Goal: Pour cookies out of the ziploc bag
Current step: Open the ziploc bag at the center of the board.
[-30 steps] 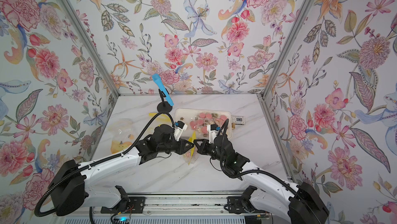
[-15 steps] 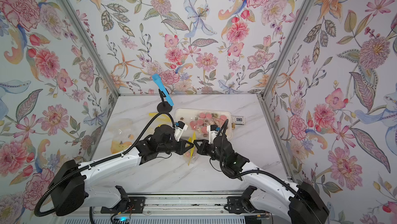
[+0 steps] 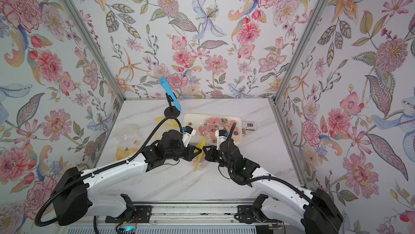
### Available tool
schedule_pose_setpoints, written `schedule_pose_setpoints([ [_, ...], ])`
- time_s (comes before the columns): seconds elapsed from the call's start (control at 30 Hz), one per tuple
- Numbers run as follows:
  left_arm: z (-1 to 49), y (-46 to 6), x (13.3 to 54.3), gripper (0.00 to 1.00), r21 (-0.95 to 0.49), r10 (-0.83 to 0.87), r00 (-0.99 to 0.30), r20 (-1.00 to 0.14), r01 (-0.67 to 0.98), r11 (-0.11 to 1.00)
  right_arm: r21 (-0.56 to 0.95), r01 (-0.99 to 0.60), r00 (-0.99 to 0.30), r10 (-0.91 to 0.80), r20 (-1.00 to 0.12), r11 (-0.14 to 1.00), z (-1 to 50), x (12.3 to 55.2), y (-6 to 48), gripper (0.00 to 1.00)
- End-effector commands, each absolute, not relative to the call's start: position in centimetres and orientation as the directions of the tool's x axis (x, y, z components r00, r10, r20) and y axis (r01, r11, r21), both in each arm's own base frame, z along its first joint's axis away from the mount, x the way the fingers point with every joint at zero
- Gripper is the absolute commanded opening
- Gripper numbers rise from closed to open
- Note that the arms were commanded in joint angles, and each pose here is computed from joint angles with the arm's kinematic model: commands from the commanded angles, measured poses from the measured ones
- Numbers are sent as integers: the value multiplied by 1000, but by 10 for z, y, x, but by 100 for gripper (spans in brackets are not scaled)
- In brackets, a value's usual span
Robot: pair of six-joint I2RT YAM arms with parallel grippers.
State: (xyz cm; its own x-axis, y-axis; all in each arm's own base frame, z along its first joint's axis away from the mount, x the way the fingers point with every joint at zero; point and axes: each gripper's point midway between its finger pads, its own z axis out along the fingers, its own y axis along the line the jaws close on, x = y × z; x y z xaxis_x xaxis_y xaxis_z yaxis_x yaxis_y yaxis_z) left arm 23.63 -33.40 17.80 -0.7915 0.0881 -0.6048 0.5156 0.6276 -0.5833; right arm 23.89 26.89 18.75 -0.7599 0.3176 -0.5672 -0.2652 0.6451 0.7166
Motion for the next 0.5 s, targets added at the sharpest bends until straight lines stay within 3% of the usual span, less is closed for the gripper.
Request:
schedule_pose_setpoints([
  [0.0,193,-326,245,0,-551,45,-765,-642,502,667,672,-214,-757,314,-573,709,179,244,260,0],
  [0.47,194,-323,247,0,-553,22,-764,-645,486,676,644,-155,-769,318,-555,750,166,248,253,0],
])
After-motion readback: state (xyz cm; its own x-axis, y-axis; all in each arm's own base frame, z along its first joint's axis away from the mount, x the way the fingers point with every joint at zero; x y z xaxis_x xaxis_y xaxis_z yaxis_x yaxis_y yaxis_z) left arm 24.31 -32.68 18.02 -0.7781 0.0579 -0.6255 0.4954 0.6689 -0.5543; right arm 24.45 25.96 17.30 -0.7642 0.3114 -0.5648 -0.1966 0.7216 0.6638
